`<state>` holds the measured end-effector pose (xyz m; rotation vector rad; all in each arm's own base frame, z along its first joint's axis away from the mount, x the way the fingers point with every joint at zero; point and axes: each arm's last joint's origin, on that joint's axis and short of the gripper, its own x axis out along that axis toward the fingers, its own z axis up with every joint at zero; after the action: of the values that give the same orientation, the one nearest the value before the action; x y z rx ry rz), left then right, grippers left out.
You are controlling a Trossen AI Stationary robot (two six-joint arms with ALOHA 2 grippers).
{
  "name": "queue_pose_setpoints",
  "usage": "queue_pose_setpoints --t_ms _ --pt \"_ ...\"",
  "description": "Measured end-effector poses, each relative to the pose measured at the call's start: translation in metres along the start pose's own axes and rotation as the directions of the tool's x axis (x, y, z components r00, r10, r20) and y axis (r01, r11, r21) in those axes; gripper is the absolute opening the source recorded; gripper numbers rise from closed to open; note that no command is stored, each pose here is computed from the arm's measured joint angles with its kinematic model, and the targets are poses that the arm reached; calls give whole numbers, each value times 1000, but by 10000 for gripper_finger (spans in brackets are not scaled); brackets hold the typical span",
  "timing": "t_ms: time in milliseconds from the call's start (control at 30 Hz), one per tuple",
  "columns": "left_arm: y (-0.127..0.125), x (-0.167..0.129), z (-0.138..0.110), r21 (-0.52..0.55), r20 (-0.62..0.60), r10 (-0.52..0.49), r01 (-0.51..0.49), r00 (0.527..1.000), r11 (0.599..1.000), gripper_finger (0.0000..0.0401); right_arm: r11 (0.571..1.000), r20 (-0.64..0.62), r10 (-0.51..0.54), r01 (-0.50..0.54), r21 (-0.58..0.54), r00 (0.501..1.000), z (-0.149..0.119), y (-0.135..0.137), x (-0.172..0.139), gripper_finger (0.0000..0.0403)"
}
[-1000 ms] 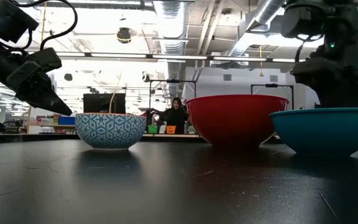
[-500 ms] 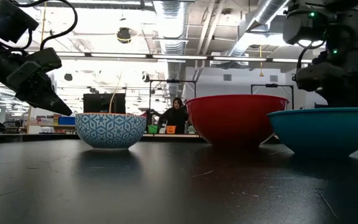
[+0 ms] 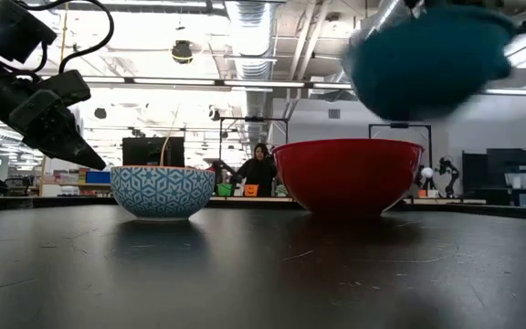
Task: Nest bowls inside each other
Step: Stack the blue bowl on the light green bowl
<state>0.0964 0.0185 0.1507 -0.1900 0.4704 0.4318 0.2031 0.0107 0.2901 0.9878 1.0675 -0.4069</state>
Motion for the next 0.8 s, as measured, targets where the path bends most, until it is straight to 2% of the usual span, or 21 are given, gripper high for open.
queue_pose_setpoints --t_ms 133,333,567,800 --pt "0 0 0 0 0 0 0 1000 1000 87 998 192 -4 17 -62 981 19 11 -25 14" --pt "0 0 0 0 0 0 0 1000 1000 87 996 308 -74 88 -30 948 56 1 -33 14" --pt "0 0 0 0 0 -1 1 1000 1000 87 968 304 -250 225 116 919 109 -35 -12 14" --pt "0 0 0 0 0 -1 1 1000 1000 87 946 272 -308 262 193 912 145 -66 6 14"
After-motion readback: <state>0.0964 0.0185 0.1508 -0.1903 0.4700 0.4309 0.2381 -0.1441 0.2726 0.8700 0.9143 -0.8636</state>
